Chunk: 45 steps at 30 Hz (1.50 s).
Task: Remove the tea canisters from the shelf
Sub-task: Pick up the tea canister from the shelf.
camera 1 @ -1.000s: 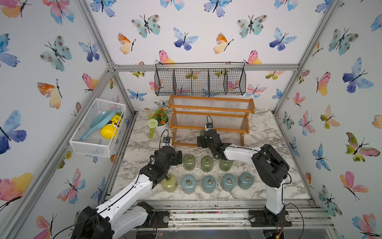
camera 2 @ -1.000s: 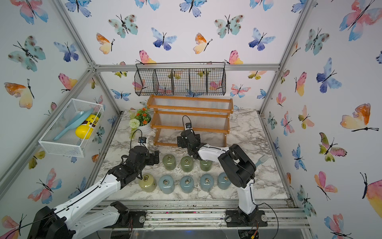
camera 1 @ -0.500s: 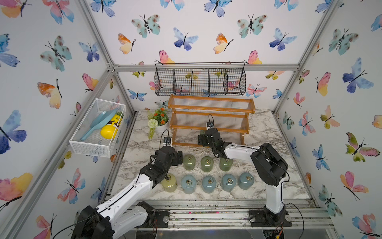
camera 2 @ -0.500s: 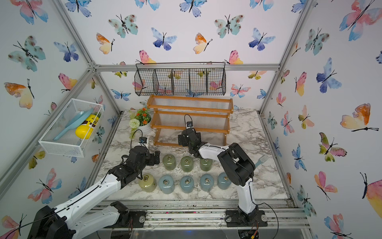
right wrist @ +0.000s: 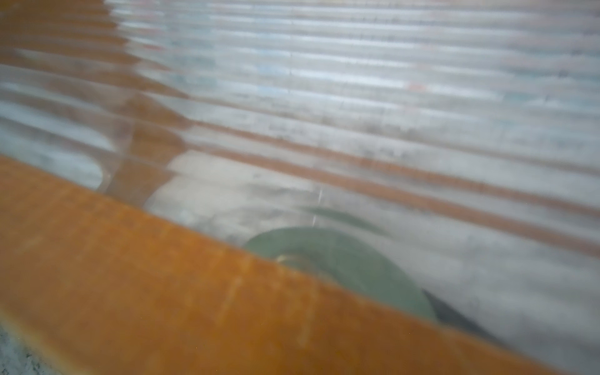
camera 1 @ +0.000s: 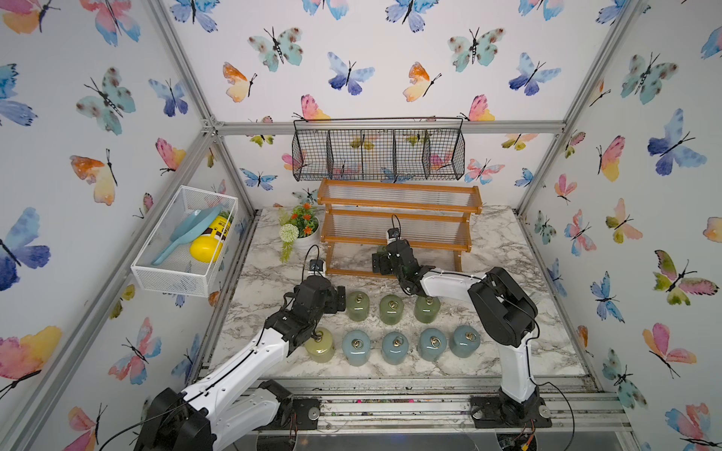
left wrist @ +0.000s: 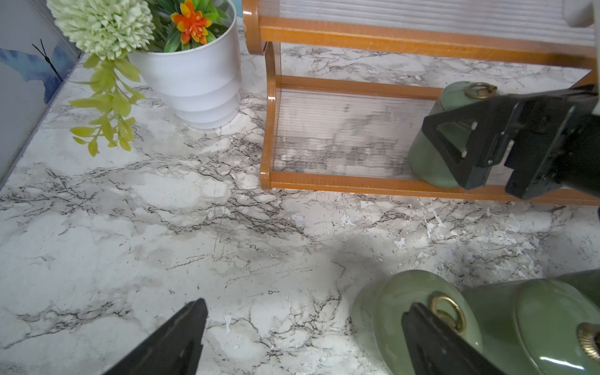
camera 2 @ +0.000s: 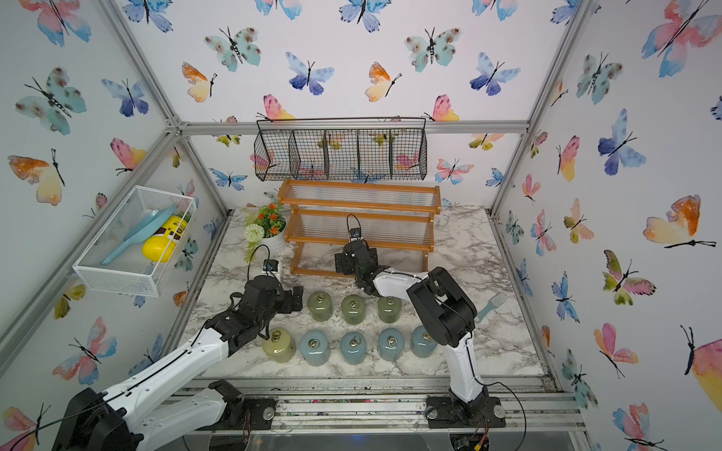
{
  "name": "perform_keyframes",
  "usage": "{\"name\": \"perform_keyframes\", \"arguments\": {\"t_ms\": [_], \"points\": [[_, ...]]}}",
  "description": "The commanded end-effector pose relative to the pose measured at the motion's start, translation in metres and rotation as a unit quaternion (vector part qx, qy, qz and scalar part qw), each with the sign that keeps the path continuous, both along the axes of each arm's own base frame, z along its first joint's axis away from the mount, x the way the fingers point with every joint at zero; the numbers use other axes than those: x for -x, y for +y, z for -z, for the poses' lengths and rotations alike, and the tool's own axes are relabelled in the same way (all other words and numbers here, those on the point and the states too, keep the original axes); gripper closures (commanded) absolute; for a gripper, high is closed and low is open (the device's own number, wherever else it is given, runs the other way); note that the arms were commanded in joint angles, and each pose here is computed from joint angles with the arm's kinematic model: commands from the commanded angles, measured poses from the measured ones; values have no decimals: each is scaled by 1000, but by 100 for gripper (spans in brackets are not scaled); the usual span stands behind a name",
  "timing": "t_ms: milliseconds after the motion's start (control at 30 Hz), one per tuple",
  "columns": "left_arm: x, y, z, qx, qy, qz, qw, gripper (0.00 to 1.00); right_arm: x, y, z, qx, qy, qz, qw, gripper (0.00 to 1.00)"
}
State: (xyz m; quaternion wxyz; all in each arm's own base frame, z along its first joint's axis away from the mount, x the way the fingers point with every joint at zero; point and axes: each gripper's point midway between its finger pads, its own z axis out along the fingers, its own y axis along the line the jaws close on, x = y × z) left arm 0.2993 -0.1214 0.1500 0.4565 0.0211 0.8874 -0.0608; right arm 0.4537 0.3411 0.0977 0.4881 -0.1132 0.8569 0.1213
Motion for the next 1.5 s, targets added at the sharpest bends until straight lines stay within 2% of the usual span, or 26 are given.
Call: {"name": "perform_keyframes", "arguments": {"t_ms": [0, 267, 567, 1000, 1467], "points": [[1, -1, -2, 7, 7, 1, 1000, 2, -8, 4, 1, 5, -7, -9, 1000, 0], [3, 0, 1, 10, 11, 0, 1000, 2, -10, 4, 4, 12, -5, -15, 1000, 0], [4, 0, 0, 14, 11, -2, 1000, 2, -3, 6, -4, 9, -8, -37, 999, 15], [7, 0, -3, 19, 8, 3, 1000, 2, 22, -13, -30, 13, -20, -49, 999, 18], [10, -2, 0, 28, 11, 7, 1000, 2, 48, -60, -52, 17, -32, -27, 999, 18]]}}
